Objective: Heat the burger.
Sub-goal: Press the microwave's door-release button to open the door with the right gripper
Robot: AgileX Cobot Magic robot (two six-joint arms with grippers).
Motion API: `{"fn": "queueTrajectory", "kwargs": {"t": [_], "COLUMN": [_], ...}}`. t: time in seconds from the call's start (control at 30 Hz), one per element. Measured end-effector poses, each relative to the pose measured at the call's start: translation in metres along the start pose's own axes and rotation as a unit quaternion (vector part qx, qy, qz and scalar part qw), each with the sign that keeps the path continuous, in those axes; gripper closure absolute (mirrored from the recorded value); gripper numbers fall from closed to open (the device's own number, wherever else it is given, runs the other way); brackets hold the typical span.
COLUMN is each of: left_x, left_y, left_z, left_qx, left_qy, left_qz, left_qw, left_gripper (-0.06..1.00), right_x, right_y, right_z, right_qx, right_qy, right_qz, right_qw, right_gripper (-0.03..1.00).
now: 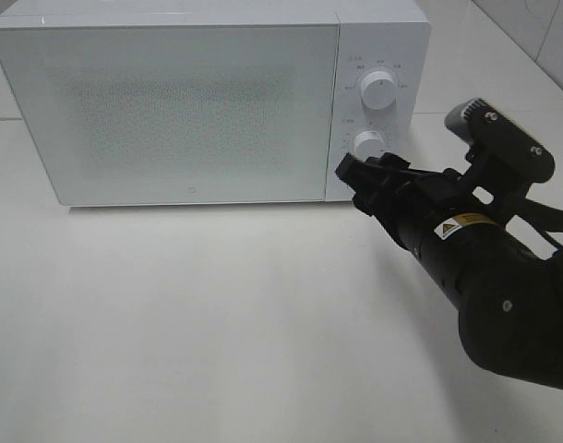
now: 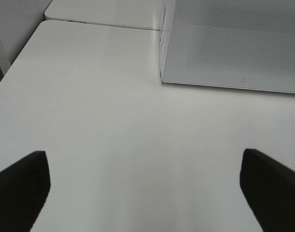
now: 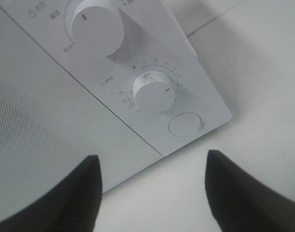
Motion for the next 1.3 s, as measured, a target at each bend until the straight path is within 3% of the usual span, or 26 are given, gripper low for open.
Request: {"fn": "queueTrajectory", "kwargs": {"t": [0.07,0.1,0.13,0.2,0.3,0.33,0.4,0.47,0.57,0.63,0.8,1.13,1.3], "left_x": [0.000,0.000,0.000,0.000,0.000,0.000,0.000,0.000,0.000,0.000,0.000,0.000,0.000], "left_y": [0.000,0.000,0.000,0.000,0.000,0.000,0.000,0.000,0.000,0.000,0.000,0.000,0.000], "left_z": [0.000,0.000,0.000,0.000,0.000,0.000,0.000,0.000,0.000,0.000,0.000,0.000,0.000], "left_qx": [0.000,0.000,0.000,0.000,0.000,0.000,0.000,0.000,0.000,0.000,0.000,0.000,0.000], "left_qy": [0.000,0.000,0.000,0.000,0.000,0.000,0.000,0.000,0.000,0.000,0.000,0.000,0.000], "left_qz": [0.000,0.000,0.000,0.000,0.000,0.000,0.000,0.000,0.000,0.000,0.000,0.000,0.000], "left_qw": [1.000,1.000,1.000,1.000,1.000,1.000,1.000,1.000,1.000,1.000,1.000,1.000,1.000], "left_gripper": [-0.05,-0.05,-0.05,-0.05,-0.05,-0.05,-0.05,-0.05,-0.05,-0.05,-0.05,-0.05,-0.05], "right_x": [0.000,0.000,0.000,0.000,0.000,0.000,0.000,0.000,0.000,-0.002,-0.002,-0.014,-0.020], "right_y": [0.000,0.000,0.000,0.000,0.000,0.000,0.000,0.000,0.000,0.000,0.000,0.009,0.035], "right_z": [0.000,0.000,0.000,0.000,0.000,0.000,0.000,0.004,0.005,0.008,0.009,0.016,0.020], "right_qx": [0.000,0.000,0.000,0.000,0.000,0.000,0.001,0.015,0.021,0.031,0.034,0.034,0.042], "right_qy": [0.032,0.089,0.089,0.190,0.222,0.268,0.288,0.357,0.369,0.396,0.408,0.419,0.443], "right_qz": [0.000,0.000,0.000,0.000,0.000,0.000,0.000,0.006,0.010,0.022,0.026,0.046,0.049], "right_qw": [0.999,0.996,0.996,0.982,0.975,0.963,0.958,0.934,0.929,0.917,0.912,0.906,0.894], "right_gripper": [0.42,0.49,0.49,0.63,0.66,0.71,0.72,0.79,0.80,0.86,0.97,0.97,0.97]}}
Point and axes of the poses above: a point on each arm's last joint axis where the gripper is mounted, y pointing out along that axis toward the gripper, x along the wrist's bending axis when the last joint is at zero, z = x × y, the point moved 2 cm from there along y, pointing out along that axis toward the gripper, and after that the axes turned 15 degrees about y, right-handed, at the moved point
